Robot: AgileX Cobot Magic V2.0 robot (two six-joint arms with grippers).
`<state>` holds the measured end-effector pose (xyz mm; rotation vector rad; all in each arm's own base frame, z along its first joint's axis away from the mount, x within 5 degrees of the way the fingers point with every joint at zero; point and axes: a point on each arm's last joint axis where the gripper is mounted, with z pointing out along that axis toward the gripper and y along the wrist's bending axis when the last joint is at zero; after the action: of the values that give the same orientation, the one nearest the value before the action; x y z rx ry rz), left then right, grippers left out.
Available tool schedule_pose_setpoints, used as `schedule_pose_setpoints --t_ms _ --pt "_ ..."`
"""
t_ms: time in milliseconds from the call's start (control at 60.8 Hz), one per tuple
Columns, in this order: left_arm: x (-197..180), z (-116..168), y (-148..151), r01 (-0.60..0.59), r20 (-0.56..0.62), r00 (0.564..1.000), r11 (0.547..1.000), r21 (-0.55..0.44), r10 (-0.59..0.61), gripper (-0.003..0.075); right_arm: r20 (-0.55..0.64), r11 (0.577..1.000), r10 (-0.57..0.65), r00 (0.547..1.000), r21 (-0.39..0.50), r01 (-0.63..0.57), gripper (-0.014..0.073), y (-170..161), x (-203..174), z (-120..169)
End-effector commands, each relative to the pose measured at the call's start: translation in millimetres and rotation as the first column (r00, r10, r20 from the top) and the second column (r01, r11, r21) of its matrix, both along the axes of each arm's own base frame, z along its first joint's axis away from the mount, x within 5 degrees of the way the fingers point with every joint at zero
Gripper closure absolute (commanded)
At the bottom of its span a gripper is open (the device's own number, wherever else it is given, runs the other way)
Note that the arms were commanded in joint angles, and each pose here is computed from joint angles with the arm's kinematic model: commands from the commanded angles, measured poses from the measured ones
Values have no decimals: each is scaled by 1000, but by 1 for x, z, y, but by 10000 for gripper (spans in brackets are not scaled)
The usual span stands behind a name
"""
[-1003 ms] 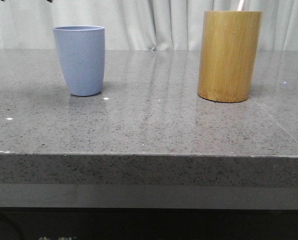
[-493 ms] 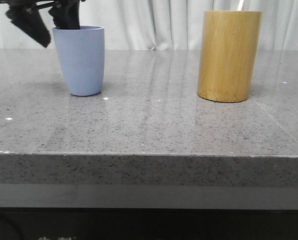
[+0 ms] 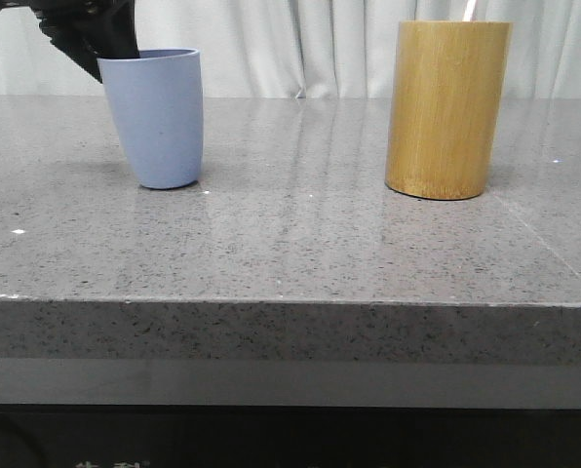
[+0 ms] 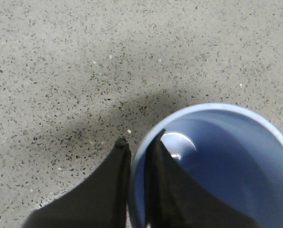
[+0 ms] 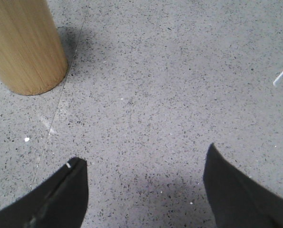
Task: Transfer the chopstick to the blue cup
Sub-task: 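Slide the blue cup with the left gripper beside the bamboo cup, release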
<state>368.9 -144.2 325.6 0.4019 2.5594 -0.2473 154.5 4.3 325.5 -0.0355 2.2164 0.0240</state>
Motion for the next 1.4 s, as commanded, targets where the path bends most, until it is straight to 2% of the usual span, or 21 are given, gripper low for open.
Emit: schedule_pose_setpoints --t_ms 0,230,395,576,855,1382 --pt "-6 28 -2 7 96 995 999 -49 -2 739 88 1000 1 996 -10 0 69 -1 3 15" --pt "-9 44 -13 37 127 992 995 -88 -26 739 86 1000 1 996 -10 0 69 -1 3 15" --pt "-18 66 -36 105 194 977 989 -108 -82 739 86 1000 1 996 -10 0 69 -1 3 15" --pt "-23 77 -66 182 223 963 976 -118 -152 739 86 1000 1 996 -10 0 69 -1 3 15" --pt "-20 64 -100 249 170 957 966 -62 -236 739 86 1000 1 996 -10 0 69 -1 3 15" --pt "-11 48 -105 246 139 961 969 -33 -239 739 83 1000 1 997 -10 0 69 -1 3 15"
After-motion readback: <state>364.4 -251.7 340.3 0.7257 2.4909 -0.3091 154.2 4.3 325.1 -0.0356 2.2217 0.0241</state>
